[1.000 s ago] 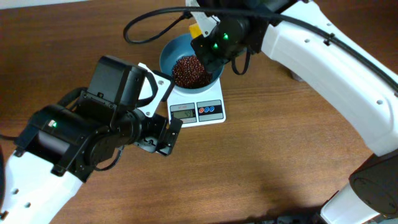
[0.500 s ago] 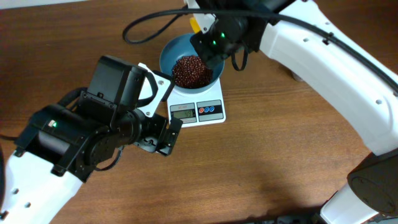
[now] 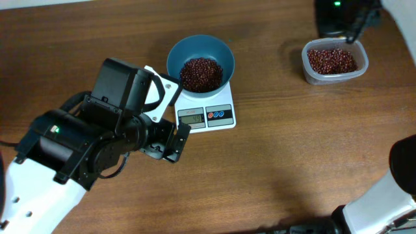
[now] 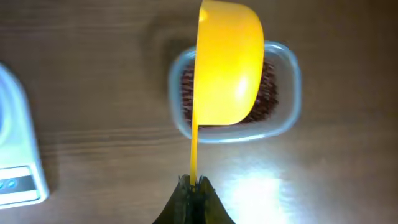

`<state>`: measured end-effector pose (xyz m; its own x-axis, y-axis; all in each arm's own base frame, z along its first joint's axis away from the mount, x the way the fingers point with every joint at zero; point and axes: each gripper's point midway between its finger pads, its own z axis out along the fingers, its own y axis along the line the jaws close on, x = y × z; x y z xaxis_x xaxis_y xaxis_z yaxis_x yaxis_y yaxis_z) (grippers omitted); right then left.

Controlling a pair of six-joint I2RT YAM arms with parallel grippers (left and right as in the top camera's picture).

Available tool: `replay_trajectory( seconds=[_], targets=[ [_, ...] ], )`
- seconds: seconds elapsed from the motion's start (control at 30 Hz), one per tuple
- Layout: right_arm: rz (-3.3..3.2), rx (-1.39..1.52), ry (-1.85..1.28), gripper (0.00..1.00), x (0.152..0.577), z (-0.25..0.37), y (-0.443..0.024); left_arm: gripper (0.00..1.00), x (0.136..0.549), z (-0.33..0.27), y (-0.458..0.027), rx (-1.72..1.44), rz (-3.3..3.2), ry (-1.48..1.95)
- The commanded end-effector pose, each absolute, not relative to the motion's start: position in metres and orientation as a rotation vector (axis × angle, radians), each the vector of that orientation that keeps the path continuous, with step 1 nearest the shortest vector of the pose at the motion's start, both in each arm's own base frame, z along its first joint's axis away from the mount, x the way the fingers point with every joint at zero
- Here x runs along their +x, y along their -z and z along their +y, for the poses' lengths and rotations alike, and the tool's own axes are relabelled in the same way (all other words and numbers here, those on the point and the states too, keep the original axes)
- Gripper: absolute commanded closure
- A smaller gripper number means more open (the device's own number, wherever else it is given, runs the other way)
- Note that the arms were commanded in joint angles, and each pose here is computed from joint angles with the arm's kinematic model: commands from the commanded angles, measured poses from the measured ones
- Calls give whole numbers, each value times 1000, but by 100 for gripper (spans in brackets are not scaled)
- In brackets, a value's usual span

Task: Scoop item into bowl and weigh 50g on scale
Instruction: 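Move the empty scoop back into the bean tub with the right gripper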

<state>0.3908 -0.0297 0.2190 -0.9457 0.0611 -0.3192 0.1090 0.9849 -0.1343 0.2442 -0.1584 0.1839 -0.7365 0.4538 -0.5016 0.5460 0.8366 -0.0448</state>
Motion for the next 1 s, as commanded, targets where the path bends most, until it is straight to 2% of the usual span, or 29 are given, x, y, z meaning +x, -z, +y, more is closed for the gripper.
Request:
replay_trajectory(
  seconds=[0.0, 0.07, 0.33, 0.67, 0.97],
  targets=[
    [2829, 248, 249, 96, 377, -61, -213, 1, 245, -162, -190, 764, 2509, 274],
    [2942, 279, 254, 96, 357, -67, -175, 1, 245, -162, -190, 764, 2509, 274],
    [3002, 267, 111, 96, 350, -49, -128, 1, 245, -162, -190, 764, 2509, 274],
    [2906, 262, 93, 96, 373, -50, -120, 1, 245, -162, -190, 764, 2509, 274],
    [2927, 263, 94, 96, 376, -50, -108, 1, 245, -162, -190, 764, 2509, 274]
  ],
)
